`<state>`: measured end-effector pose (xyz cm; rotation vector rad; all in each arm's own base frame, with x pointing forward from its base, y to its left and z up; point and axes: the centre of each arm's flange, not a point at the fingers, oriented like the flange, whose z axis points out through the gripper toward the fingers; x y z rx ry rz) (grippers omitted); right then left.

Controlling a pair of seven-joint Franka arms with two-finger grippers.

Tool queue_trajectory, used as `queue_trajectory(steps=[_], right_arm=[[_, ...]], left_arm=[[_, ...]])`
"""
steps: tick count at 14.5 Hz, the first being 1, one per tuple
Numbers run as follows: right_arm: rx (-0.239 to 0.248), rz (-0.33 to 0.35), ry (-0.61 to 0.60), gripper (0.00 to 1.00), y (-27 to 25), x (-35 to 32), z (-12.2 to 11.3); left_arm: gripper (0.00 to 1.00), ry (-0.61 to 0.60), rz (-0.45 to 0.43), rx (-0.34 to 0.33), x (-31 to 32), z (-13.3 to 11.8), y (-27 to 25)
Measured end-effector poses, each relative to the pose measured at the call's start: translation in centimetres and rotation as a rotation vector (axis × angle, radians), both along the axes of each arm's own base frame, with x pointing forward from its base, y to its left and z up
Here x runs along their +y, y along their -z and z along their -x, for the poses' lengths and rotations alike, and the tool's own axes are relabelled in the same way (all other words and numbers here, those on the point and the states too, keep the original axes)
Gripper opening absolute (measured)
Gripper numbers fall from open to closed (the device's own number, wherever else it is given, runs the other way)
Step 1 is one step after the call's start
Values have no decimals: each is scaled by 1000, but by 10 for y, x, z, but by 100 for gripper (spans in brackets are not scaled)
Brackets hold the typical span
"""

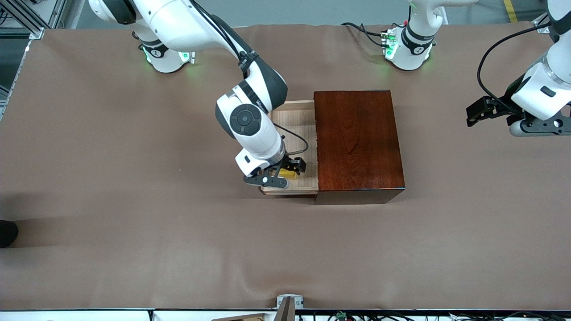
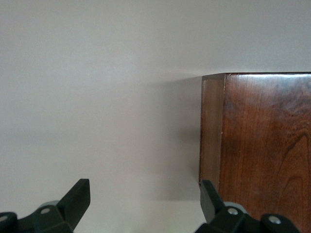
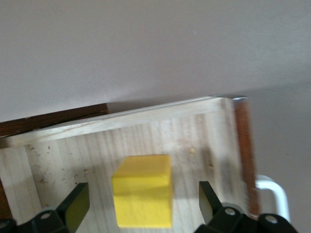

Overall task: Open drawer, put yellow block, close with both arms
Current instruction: 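Release the yellow cube into the drawer and lift the right gripper, then retract the right gripper while the left gripper reaches the drawer front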

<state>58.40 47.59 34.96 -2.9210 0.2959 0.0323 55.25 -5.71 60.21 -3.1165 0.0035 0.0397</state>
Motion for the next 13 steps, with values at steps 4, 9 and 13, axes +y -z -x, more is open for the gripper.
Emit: queue_trajectory(steps=[4,9,13], right_arm=[[91,-4,50,100,-88,-73,-19],[126,56,60,100,-203,-238,-32],[116,207,-2,100,-231,-338,-27]], left_arm=[[100,0,0,0,0,0,0],[100,5,0,5,-3,-1,3],[100,-32,-2,18,-34,-5,15]])
